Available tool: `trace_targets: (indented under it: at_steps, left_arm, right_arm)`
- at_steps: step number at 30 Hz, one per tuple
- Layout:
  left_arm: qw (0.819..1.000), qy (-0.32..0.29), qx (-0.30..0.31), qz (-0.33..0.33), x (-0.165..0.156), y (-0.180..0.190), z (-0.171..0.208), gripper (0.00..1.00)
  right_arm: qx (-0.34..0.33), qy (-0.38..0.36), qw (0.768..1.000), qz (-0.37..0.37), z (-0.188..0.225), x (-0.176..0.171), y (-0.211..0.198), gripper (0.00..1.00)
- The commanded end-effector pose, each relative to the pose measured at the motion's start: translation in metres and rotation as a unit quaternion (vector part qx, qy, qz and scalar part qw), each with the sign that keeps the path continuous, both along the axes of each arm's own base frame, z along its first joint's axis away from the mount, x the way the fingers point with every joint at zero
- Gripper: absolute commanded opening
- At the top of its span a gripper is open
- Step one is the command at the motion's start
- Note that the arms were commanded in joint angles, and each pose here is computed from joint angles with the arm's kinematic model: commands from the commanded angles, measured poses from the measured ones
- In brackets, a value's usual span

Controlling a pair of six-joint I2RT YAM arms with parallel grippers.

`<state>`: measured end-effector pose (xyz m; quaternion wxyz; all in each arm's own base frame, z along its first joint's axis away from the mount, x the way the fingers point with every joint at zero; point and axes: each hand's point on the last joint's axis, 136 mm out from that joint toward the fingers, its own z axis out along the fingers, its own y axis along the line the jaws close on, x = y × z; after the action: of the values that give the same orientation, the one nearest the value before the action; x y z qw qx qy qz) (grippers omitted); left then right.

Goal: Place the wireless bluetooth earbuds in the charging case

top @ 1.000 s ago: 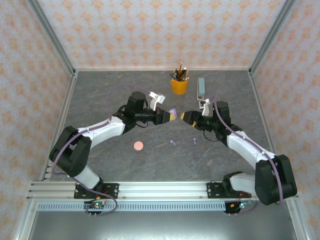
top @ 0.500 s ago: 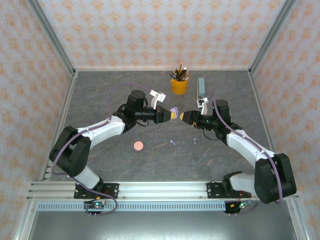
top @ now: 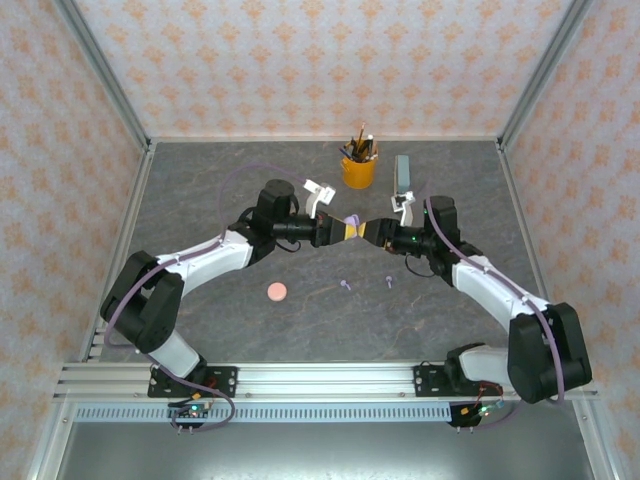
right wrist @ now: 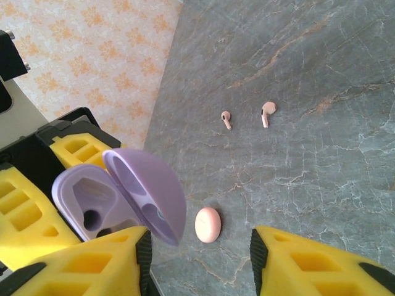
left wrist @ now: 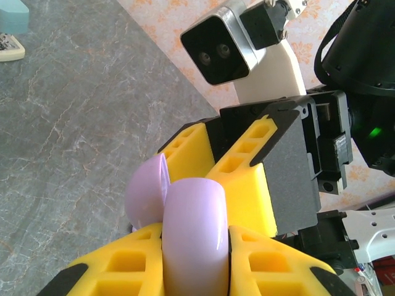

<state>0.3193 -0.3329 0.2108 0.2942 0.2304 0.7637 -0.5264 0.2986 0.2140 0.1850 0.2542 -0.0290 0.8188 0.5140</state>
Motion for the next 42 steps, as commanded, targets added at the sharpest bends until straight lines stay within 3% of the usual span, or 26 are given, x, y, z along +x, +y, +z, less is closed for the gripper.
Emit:
trace_targets:
  at_steps: [1,10,23,28,31,36,42]
  left_arm:
    - [0.999,-0.02,-0.017,-0.02,-0.001,-0.009,0.017,0.0]
    - [0.999,-0.021,-0.018,-0.026,-0.004,-0.012,0.018,0.0]
    - [0.999,-0.012,-0.014,-0.035,-0.005,-0.017,0.014,0.01]
    - [0.999,-0.007,-0.01,-0.031,-0.002,-0.018,0.009,0.05]
    - [1.0,-0.003,-0.005,-0.024,0.001,-0.017,0.006,0.13]
    - [1.0,-0.01,0.009,0.002,0.008,-0.01,0.005,0.42]
    - [0.997,-0.029,0.036,0.055,0.024,0.023,0.027,0.74]
  right_arm:
    - [0.008,-0.04,0.999,0.012,0.019,0.008,0.007,0.47]
    - [0.009,-0.039,0.999,0.012,0.019,0.012,0.008,0.39]
    - [0.012,-0.044,0.999,0.019,0.024,0.012,0.01,0.15]
    - [0.01,-0.045,0.999,0.018,0.026,0.012,0.01,0.11]
    - [0.004,-0.045,0.999,0.013,0.026,0.012,0.008,0.07]
    - [-0.03,-0.04,0.999,-0.005,0.021,0.014,0.001,0.0]
    - [-0.097,-0.037,0.994,-0.031,0.014,0.023,-0.013,0.0]
